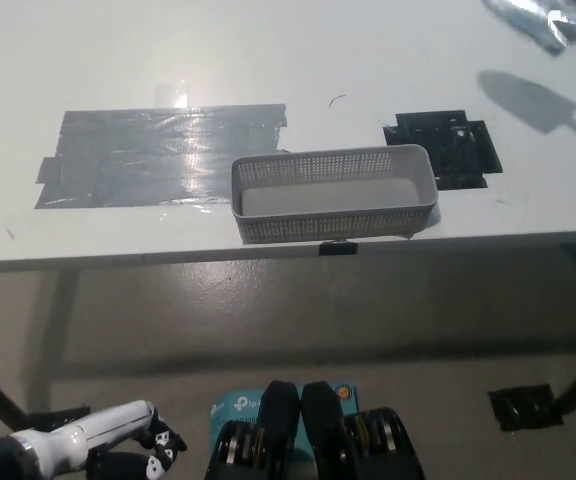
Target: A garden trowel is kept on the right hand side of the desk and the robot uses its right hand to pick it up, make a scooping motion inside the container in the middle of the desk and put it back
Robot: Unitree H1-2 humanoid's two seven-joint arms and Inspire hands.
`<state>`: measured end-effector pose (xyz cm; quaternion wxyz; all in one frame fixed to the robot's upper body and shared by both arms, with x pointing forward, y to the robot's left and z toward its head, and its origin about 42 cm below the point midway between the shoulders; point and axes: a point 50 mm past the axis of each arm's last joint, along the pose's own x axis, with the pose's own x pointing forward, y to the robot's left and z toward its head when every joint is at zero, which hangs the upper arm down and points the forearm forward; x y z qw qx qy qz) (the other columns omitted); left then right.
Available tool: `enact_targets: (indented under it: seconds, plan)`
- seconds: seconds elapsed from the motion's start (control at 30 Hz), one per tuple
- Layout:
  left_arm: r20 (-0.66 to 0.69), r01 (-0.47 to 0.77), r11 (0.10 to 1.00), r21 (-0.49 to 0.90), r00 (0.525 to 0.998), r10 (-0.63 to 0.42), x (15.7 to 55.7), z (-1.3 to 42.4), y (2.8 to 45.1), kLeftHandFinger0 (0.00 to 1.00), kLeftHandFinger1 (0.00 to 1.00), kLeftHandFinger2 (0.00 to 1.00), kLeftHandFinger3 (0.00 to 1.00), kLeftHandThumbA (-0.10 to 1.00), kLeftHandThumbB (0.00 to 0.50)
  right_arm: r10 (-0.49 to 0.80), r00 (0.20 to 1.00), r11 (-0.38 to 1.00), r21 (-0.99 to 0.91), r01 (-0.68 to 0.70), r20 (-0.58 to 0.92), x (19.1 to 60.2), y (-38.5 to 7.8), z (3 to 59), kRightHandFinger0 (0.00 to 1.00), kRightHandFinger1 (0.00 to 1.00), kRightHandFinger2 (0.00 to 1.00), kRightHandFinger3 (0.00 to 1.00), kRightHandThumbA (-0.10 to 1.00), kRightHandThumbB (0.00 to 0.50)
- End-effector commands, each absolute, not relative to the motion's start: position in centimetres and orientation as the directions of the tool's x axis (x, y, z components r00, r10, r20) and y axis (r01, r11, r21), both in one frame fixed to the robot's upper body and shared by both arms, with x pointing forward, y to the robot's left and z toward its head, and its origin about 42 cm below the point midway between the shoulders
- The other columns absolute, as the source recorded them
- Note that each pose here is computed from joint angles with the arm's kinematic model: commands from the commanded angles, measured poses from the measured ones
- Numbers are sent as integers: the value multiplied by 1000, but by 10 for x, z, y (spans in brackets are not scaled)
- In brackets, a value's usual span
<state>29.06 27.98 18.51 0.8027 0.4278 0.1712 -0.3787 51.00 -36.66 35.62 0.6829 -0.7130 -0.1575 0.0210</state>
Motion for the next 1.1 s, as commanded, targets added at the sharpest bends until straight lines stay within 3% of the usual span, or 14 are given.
enact_targets:
  seconds: [0.0, 0.13, 0.2, 0.23, 0.33, 0.43, 0.53, 0.57, 0.6, 0.73, 0.9, 0.97, 1.0, 1.07]
  plan:
    - [-609, 752, 338, 566, 658, -443, 291, 191, 286, 898, 751, 765, 794, 1000, 500, 414, 879, -34, -961, 274, 236, 498, -352, 415, 4, 361, 703, 474, -100, 0]
    - [-611, 755, 337, 562, 654, -446, 292, 191, 287, 897, 751, 772, 807, 1000, 500, 483, 853, -46, -967, 251, 198, 489, -344, 415, 0, 302, 637, 419, -100, 0]
    - [-612, 758, 335, 560, 651, -449, 293, 191, 286, 906, 750, 773, 802, 1000, 500, 513, 850, -103, -974, 203, 123, 483, -337, 406, 0, 363, 735, 611, -100, 0]
    - [-611, 756, 335, 562, 653, -448, 293, 192, 286, 900, 746, 765, 797, 1000, 500, 535, 838, -115, -974, 196, 105, 481, -336, 401, 0, 331, 714, 665, -100, 0]
    - [-612, 752, 335, 568, 658, -440, 292, 192, 286, 900, 753, 767, 809, 1000, 500, 598, 801, -190, -967, 170, 24, 472, -329, 384, 0, 224, 610, 522, -100, 0]
    - [-609, 752, 333, 569, 657, -444, 292, 193, 286, 898, 750, 764, 810, 1000, 500, 623, 782, -233, -957, 171, -12, 463, -327, 374, 0, 178, 571, 474, -100, 2]
    - [-610, 751, 331, 571, 658, -441, 291, 194, 287, 901, 749, 768, 807, 1000, 500, 628, 774, -319, -934, 162, -81, 458, -328, 373, 0, 66, 445, 383, -100, 0]
    - [-612, 751, 329, 572, 658, -438, 290, 194, 288, 914, 765, 785, 823, 1000, 500, 628, 774, -328, -930, 166, -83, 459, -330, 374, 0, 35, 407, 408, -100, 16]
    - [-612, 751, 332, 571, 658, -439, 290, 194, 288, 911, 760, 780, 818, 1000, 500, 624, 777, -333, -928, 169, -83, 460, -331, 375, 0, 1, 335, 310, -100, 1]
    - [-607, 752, 329, 571, 657, -447, 291, 195, 285, 872, 730, 750, 794, 1000, 500, 571, 816, -405, -894, 190, -85, 471, -347, 392, 0, 1, 351, 188, -100, 25]
    - [-612, 754, 316, 577, 654, -444, 292, 198, 285, 918, 761, 767, 800, 1000, 500, 539, 839, -463, -860, 213, -82, 481, -357, 407, 0, 12, 379, 131, -100, 0]
    - [-607, 747, 316, 585, 662, -440, 292, 199, 285, 891, 750, 755, 793, 1000, 500, 530, 841, -508, -834, 214, -107, 484, -351, 410, 0, 19, 413, 164, -100, 0]
    - [-608, 750, 316, 581, 658, -443, 292, 198, 285, 888, 751, 756, 793, 1000, 500, 531, 839, -516, -830, 214, -113, 485, -349, 411, 0, 32, 432, 277, -100, 0]
    - [-611, 754, 317, 575, 654, -447, 292, 197, 284, 898, 763, 771, 812, 1000, 500, 539, 833, -535, -815, 224, -125, 487, -343, 412, 0, 3, 406, 349, -100, 22]
